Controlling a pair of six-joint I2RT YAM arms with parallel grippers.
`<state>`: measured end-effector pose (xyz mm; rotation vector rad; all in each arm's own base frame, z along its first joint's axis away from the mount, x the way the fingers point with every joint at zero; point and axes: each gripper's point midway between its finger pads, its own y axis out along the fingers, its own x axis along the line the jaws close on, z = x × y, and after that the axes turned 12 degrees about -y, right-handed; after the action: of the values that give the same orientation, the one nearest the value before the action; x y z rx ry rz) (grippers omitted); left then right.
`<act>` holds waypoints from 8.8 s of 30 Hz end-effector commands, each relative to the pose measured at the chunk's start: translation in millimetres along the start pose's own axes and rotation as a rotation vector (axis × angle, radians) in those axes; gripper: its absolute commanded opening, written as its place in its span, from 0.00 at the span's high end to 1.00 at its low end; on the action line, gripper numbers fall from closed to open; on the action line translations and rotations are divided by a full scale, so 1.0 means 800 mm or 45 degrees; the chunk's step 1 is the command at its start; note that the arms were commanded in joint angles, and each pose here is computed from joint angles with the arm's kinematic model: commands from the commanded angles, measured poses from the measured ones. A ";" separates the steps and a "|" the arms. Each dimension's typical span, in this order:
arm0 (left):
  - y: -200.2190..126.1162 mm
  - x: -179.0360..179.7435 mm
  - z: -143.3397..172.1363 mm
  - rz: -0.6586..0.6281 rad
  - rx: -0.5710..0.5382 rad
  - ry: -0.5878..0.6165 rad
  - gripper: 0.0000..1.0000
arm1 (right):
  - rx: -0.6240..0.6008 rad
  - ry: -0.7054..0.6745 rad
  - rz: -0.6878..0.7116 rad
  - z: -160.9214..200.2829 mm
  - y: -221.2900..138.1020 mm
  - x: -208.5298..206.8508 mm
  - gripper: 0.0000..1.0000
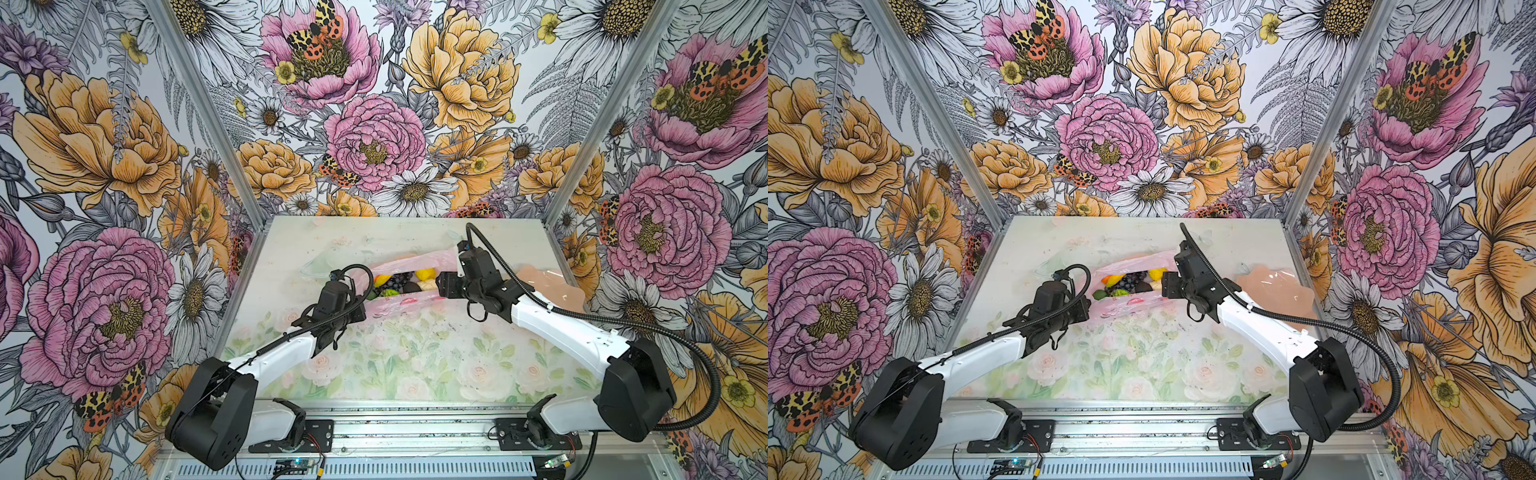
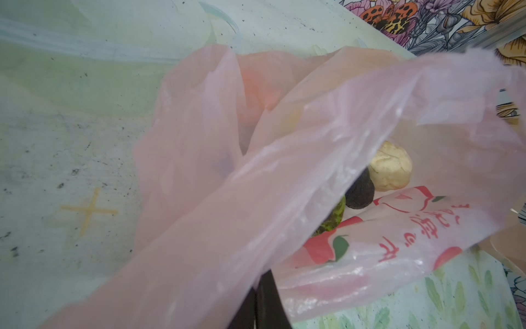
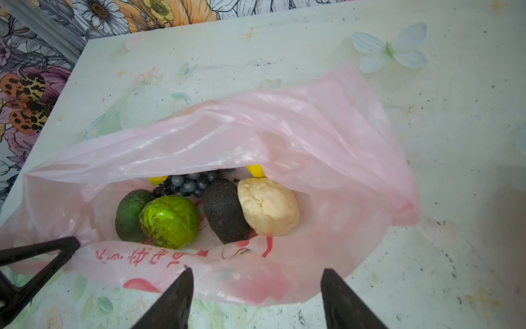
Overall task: Take fruits out of the plastic bag
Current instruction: Spread open the plastic bag at the center of the table, then move the plastic bag to the center of the table, then pick up the plate from the middle-right of the table.
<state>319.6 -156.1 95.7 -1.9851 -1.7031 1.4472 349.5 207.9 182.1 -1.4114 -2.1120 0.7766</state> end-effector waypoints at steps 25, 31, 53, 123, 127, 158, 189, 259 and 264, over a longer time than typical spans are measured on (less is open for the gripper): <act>0.030 0.033 0.068 -0.165 0.085 0.215 1.00 | 0.115 -0.052 -0.207 -0.118 0.235 0.030 0.65; 0.029 0.014 0.053 -0.123 0.046 0.205 1.00 | 0.069 -0.044 -0.222 -0.143 0.253 0.025 0.62; 0.045 -0.020 0.003 -0.065 -0.015 0.012 1.00 | 0.328 -0.181 0.020 -0.007 0.148 0.017 0.39; 0.075 0.055 -0.040 -0.265 0.025 -0.464 0.57 | 0.420 -0.250 0.020 0.111 0.161 0.038 0.46; 0.069 0.066 -0.027 -0.264 0.043 -0.467 0.86 | 0.386 -0.220 -0.027 0.092 0.161 0.042 0.46; 0.021 0.048 0.046 -0.165 -0.006 -0.095 1.00 | -0.050 -0.239 -0.181 -0.133 0.228 0.133 0.46; 0.043 0.024 0.020 -0.166 -0.035 -0.109 1.00 | 0.201 -0.219 0.110 -0.035 0.122 0.016 0.41; 0.015 0.102 -0.003 -0.242 -0.035 -0.159 1.00 | 0.105 0.405 0.148 0.018 -0.034 -0.109 0.31; 0.020 0.095 -0.005 -0.209 -0.021 -0.144 1.00 | 0.167 0.597 0.326 0.076 -0.075 -0.181 0.30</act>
<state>310.2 -87.6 31.4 -1.6563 -1.9190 1.5296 342.9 75.1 176.5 -1.5745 -1.6712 0.5986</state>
